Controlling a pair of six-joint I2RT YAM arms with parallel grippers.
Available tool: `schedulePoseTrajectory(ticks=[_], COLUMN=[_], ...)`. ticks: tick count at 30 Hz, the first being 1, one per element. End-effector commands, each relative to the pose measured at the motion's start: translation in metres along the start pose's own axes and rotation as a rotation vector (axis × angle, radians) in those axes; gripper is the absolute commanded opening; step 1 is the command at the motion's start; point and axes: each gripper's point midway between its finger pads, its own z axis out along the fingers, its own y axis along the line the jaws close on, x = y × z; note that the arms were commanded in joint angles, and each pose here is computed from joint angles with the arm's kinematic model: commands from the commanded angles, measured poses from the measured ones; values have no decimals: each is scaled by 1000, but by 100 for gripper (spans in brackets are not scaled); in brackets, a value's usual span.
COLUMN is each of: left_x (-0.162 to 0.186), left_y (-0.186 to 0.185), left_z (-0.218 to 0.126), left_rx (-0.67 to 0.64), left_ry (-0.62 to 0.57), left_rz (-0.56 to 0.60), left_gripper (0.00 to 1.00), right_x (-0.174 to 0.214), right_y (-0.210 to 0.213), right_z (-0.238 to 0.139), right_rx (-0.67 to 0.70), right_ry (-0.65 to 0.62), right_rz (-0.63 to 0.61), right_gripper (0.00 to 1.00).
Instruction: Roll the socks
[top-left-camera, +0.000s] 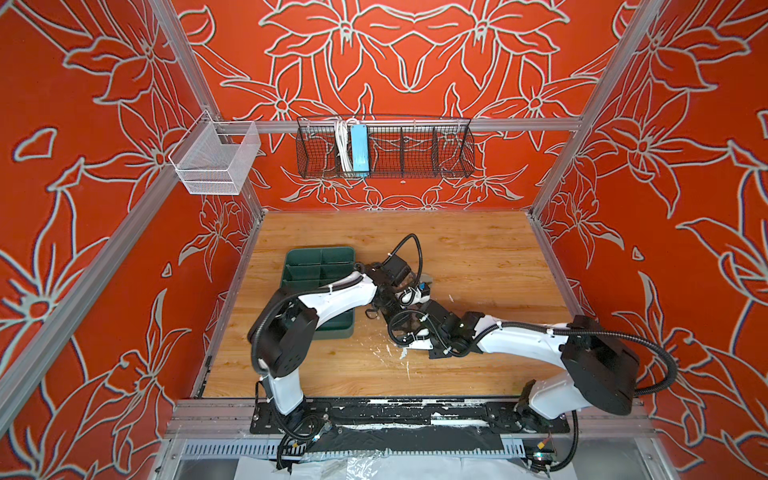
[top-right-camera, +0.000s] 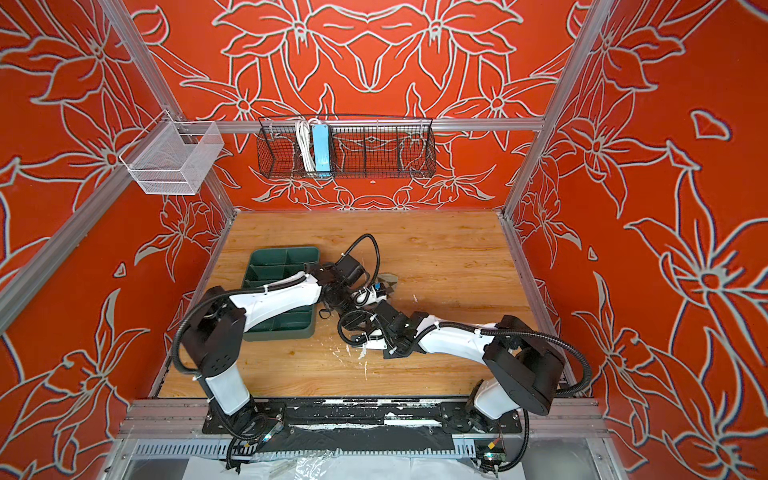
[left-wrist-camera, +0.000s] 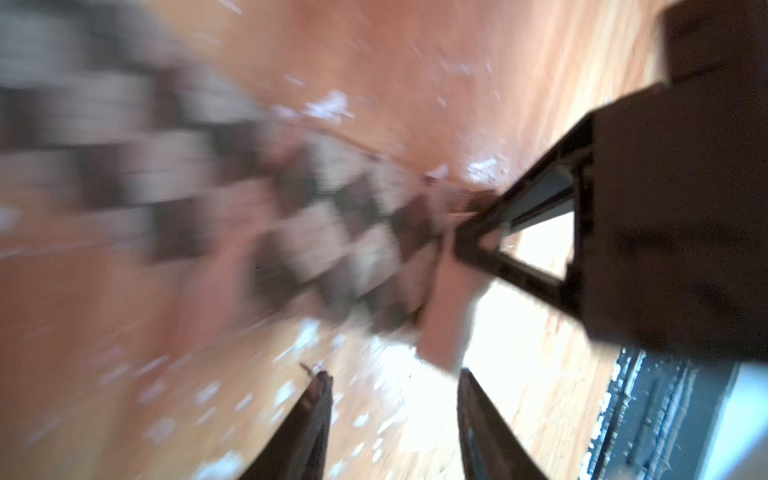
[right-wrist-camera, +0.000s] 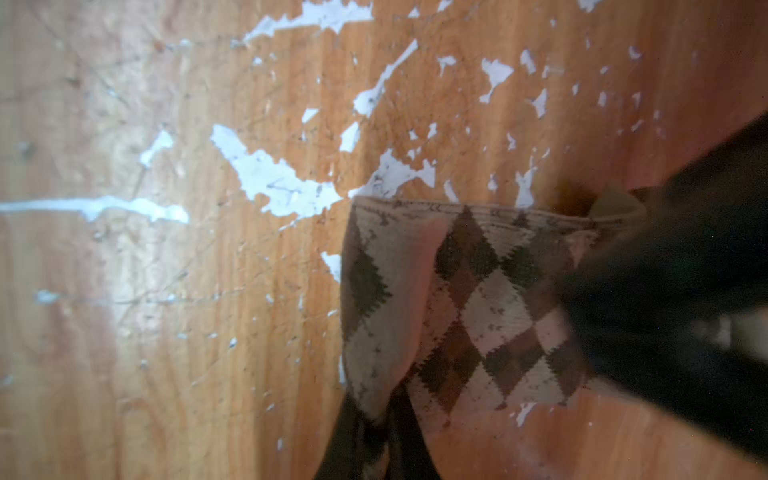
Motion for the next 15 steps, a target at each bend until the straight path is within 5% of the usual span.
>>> schedulePoseTrajectory(ticks=[1, 6, 15], left_x=[-11, -13, 14], left_y=[29, 29, -53], left_z=[-41, -115, -151], left_rx=[-206, -413, -298], left_ry=[-117, -377, -600], left_rz=[-68, -66, 324], left_gripper=[49, 50, 54], right_x=[13, 13, 18], right_y=[36, 39, 32], right_z=[-6, -12, -10], right_rx=[-191, -337, -609], right_ry=[9, -15, 3], right_rz=[61, 164, 387], right_gripper=[0, 0, 0])
